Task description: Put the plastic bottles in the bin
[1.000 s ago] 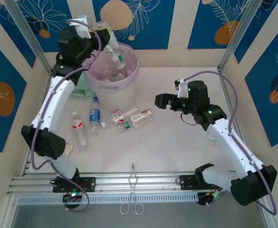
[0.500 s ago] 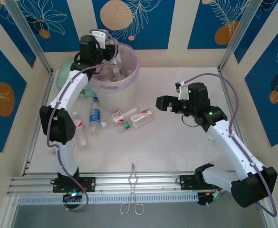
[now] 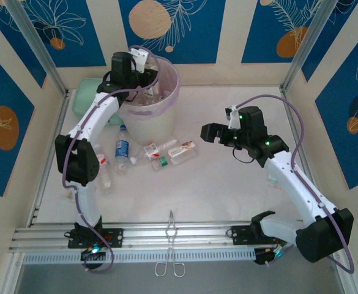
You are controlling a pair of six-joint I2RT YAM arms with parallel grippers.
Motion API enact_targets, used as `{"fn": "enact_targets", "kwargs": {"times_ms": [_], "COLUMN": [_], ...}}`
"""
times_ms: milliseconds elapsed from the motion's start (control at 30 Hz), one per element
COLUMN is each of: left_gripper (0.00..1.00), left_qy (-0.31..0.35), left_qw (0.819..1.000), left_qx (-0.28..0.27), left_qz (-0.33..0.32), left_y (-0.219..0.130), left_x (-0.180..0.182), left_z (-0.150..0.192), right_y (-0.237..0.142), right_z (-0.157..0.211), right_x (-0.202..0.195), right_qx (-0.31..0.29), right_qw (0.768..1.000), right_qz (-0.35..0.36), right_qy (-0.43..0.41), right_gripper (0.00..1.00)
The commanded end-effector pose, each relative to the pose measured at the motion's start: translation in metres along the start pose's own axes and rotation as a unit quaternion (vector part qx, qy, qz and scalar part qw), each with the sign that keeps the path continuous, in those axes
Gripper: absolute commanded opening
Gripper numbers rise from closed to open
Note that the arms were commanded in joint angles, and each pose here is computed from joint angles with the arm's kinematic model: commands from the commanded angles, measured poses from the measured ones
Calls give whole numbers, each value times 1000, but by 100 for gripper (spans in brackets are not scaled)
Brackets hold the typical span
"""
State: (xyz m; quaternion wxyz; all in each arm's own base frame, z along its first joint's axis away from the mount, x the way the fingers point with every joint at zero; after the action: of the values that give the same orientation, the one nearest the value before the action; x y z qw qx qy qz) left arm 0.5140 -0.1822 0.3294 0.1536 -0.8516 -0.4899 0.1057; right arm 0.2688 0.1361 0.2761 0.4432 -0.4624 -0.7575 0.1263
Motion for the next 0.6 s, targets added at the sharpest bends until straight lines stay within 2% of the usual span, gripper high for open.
{"fn": "enact_targets", "kwargs": {"times_ms": [0,100,167,267,333,567], "left_gripper": [9,11,16,40,52,76], "left_qy": [15,0,-9,-21,-28,-32], "left_qw": [993,992,992,991,991,995], "left_qx": [116,123,127,131,129,86], "left_qz": [-19,-3,7,26,33,45], "left_y": [32,39,43,47,47,27], "left_x": [10,7,3,-2,-4,-9], "left_z": [75,84,89,94,93,52], "right_y": [3,4,6,11,15,39], "right_z": [6,9,12,17,21,36], "right_x": [-18,-24,-29,-37,-41,-35], "right_qx": [9,13,18,36,57,95], "right_qw": [998,996,994,990,987,974], "right_qz": [58,66,74,88,97,73], "right_qy": [39,62,76,102,118,192], "right_gripper": [99,99,99,99,99,99]}}
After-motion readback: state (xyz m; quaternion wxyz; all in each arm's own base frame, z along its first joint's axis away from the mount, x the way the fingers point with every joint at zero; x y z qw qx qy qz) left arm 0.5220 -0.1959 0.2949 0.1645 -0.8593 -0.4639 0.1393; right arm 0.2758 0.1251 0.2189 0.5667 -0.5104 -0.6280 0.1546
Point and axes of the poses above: each hand's point on the last joint's axis, 136 mm out from that joint toward the fingers, its own y axis out along the fingers, its own x axis along the line the jaws close on, z = x × y, the point moved 6 cm from there along -y, back along the fingers, and after that the axes turned 1 degree about y, right-handed, at the moved point
